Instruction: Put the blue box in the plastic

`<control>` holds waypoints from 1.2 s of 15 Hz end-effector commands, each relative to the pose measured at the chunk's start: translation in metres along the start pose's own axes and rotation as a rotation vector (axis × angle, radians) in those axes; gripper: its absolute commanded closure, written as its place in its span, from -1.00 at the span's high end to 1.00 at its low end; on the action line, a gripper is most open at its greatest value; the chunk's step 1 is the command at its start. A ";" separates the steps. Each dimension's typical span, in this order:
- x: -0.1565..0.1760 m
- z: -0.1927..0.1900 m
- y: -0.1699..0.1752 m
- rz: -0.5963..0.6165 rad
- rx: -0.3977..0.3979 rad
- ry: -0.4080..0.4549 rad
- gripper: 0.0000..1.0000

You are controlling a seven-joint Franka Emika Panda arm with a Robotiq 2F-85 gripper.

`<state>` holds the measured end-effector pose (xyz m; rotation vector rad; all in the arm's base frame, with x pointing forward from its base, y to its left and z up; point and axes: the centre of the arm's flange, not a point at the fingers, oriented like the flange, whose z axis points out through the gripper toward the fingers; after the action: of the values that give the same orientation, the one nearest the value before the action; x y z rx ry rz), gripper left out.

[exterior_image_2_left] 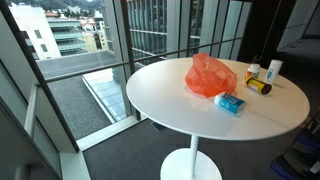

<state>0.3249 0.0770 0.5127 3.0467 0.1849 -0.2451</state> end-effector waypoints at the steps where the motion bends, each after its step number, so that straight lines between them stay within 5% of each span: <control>1: 0.000 -0.001 0.000 0.000 0.000 0.001 1.00; 7: 0.000 -0.001 0.000 0.000 0.000 0.003 1.00; 18: 0.052 0.002 -0.010 0.046 0.006 0.046 1.00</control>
<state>0.3522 0.0834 0.5005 3.0580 0.1681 -0.2042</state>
